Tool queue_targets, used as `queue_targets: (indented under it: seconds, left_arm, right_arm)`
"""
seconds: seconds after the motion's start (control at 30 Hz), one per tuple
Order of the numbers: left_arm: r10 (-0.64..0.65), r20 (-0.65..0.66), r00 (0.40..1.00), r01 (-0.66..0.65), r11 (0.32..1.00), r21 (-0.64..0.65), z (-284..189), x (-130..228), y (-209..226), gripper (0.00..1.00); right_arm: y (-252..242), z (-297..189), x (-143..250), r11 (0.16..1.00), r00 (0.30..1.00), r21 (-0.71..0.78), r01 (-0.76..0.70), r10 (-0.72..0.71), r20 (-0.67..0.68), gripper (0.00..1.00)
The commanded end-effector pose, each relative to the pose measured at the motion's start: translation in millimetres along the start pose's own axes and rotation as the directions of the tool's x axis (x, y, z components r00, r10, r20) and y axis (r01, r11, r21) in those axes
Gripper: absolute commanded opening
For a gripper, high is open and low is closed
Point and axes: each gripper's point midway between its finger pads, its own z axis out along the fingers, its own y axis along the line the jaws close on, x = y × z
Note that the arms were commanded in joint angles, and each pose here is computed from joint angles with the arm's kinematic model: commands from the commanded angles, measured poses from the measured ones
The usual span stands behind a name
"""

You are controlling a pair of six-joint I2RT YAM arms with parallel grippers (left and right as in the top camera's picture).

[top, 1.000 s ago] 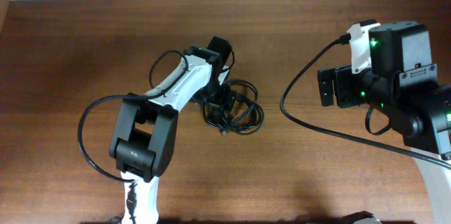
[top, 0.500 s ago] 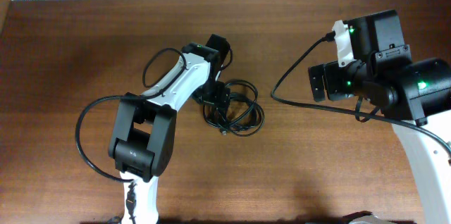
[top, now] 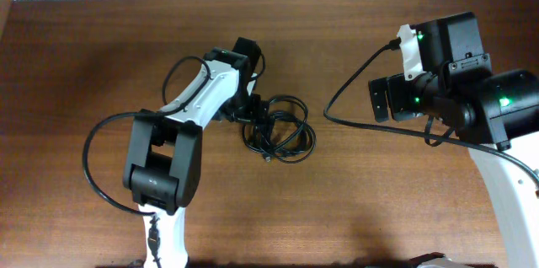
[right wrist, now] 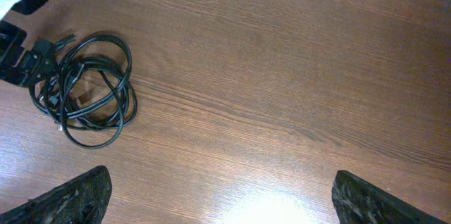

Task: Untangle cables
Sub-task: 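Grasp a cable plug with the left gripper and lift it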

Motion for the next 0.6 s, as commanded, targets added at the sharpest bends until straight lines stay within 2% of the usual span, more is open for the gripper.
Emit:
queue_targets:
  seconds: [0.0, 0.07, 0.4, 0.5, 0.57]
  left_arm:
    - [0.004, -0.017, 1.000, -0.003, 1.000, 0.025, 9, 8, -6, 0.99]
    - [0.018, -0.024, 1.000, -0.019, 0.999, -0.032, 12, 11, 5, 0.99]
    - [0.011, 0.013, 1.000, -0.011, 1.000, -0.008, -18, -7, 3, 0.99]
    - [-0.041, -0.015, 0.999, 0.040, 0.998, -0.046, -16, -1, 27, 0.99]
    - [-0.040, -0.026, 0.999, 0.039, 0.998, -0.043, -13, 2, 27, 0.99]
  right_arm:
    - [-1, -4, -2, 1.000, 1.000, 0.014, 0.003, -0.003, 0.013, 0.99]
    - [-1, -4, -2, 1.000, 1.000, 0.014, 0.003, -0.003, 0.013, 0.99]
    - [-1, -4, -2, 1.000, 1.000, 0.013, 0.003, -0.003, 0.014, 0.99]
    - [-1, -4, -2, 1.000, 1.000, 0.013, 0.002, -0.002, 0.014, 0.99]
    - [-1, -4, -2, 1.000, 1.000, 0.013, 0.002, -0.003, 0.013, 0.99]
